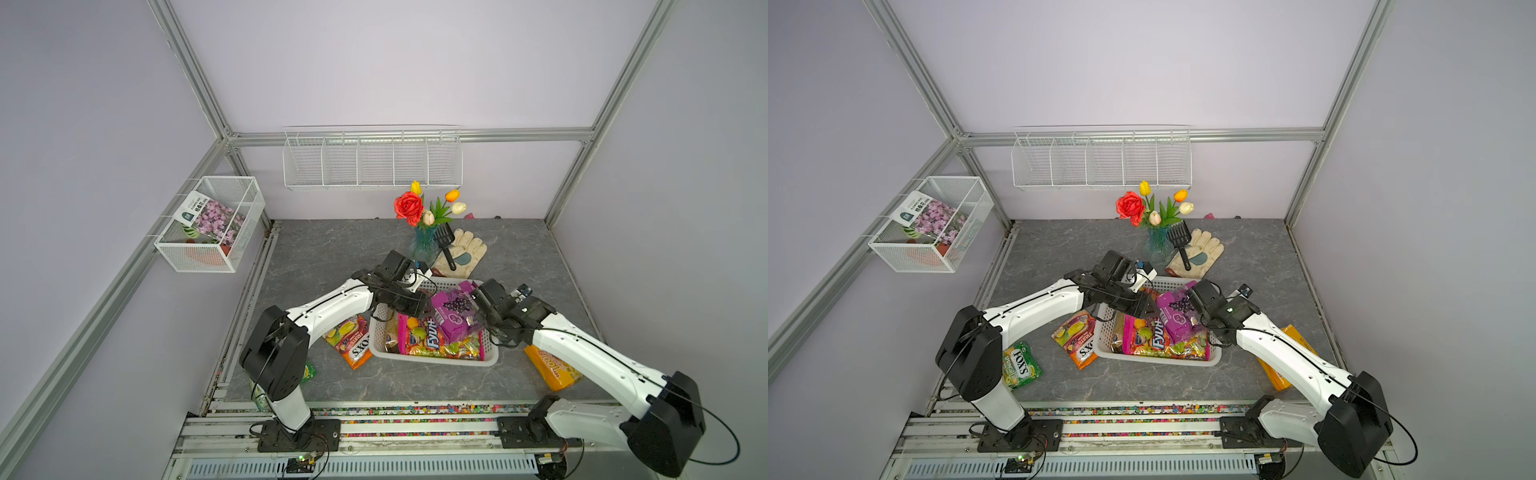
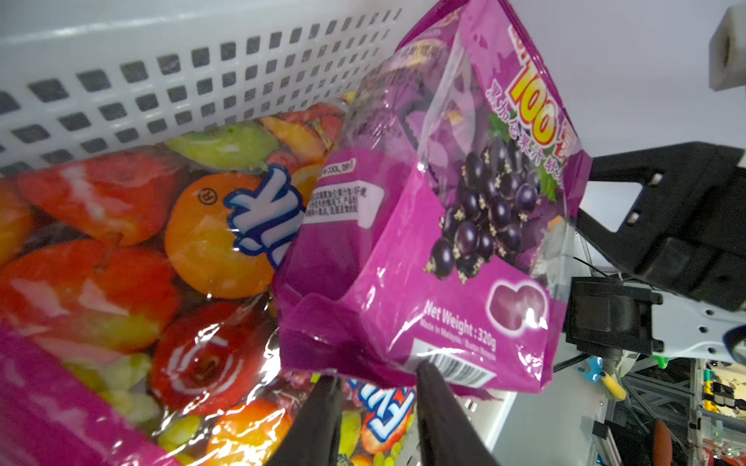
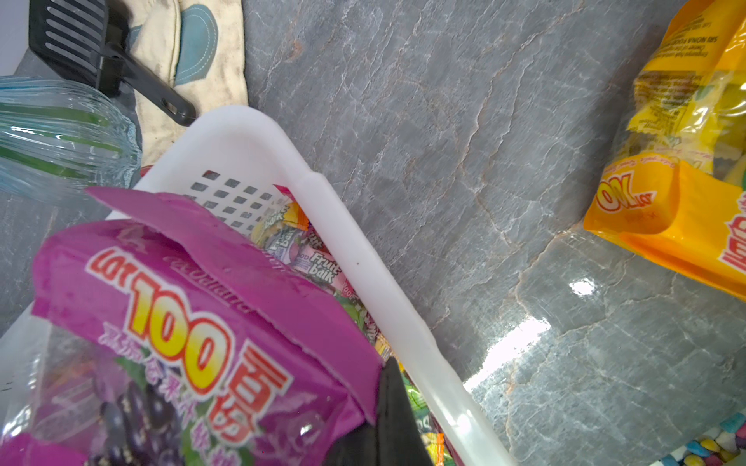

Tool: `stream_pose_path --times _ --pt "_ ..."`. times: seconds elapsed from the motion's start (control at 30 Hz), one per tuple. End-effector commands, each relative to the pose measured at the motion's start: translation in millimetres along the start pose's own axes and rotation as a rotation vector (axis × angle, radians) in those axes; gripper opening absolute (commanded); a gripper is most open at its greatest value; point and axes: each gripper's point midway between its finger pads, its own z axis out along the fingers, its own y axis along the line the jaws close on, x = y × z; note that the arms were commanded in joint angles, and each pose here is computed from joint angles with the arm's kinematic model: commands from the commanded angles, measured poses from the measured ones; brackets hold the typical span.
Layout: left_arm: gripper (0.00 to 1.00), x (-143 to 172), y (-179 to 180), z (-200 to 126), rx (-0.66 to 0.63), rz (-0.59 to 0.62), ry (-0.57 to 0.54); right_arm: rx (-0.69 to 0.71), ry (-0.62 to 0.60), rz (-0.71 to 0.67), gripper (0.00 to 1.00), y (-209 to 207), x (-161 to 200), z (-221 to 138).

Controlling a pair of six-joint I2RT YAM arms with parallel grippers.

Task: Put the candies in the basket
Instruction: Adjust the candy in the basket.

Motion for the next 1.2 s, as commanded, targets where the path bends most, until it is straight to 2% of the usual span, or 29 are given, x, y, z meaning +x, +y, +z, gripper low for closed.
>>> stream_pose_path --times 0.0,0.2,0.33,0.4,0.43,0.6,0.8,0.87,0.97,1.07,1.17 --pt "0.32 -6.1 -1.7 7.7 0.026 -0.051 -0.003 -0.032 -0.029 0.003 0.00 8.2 -5.7 -0.8" --pt "0.30 -17.0 0.4 12.9 0.017 -0.100 -0.017 -0.042 -0.037 -0.016 0.00 11.8 -9.0 -4.1" --pt "0.18 -18.3 4.3 12.9 -0.011 -0.113 -0.015 -0.048 -0.044 -0.020 0.00 12.1 -10.2 -5.3" --pt "0.07 -21.8 3.5 10.3 -0.016 -0.108 -0.029 -0.050 -0.046 -0.022 0.00 12.3 -10.9 -5.8" --pt "0.04 -23.7 2.6 9.7 -0.018 -0.099 -0.034 -0.049 -0.047 -0.024 0.00 12.1 -10.8 -5.6" --pt "0.00 -46.9 -1.9 3.4 -0.037 -0.040 -0.088 -0.056 -0.057 -0.018 0.00 13.7 -12.7 -5.0" --pt "0.00 -77.2 4.5 17.0 -0.071 0.024 -0.116 -0.094 -0.071 -0.024 0.00 19.3 -15.7 -8.1" --pt "0.06 -84.7 9.9 20.9 -0.098 0.026 -0.119 -0.112 -0.071 -0.030 0.00 22.2 -14.9 -7.4" --pt "0.28 -91.2 13.8 22.7 -0.122 0.024 -0.133 -0.114 -0.043 -0.042 0.00 22.1 -9.9 -6.7" --pt "0.35 -95.9 9.9 20.4 -0.103 0.022 -0.174 -0.114 -0.013 -0.067 0.02 18.6 -3.6 -6.2" --pt "0.36 -102.3 6.2 16.1 -0.094 0.036 -0.210 -0.099 -0.018 -0.099 0.18 11.1 -3.9 -8.0"
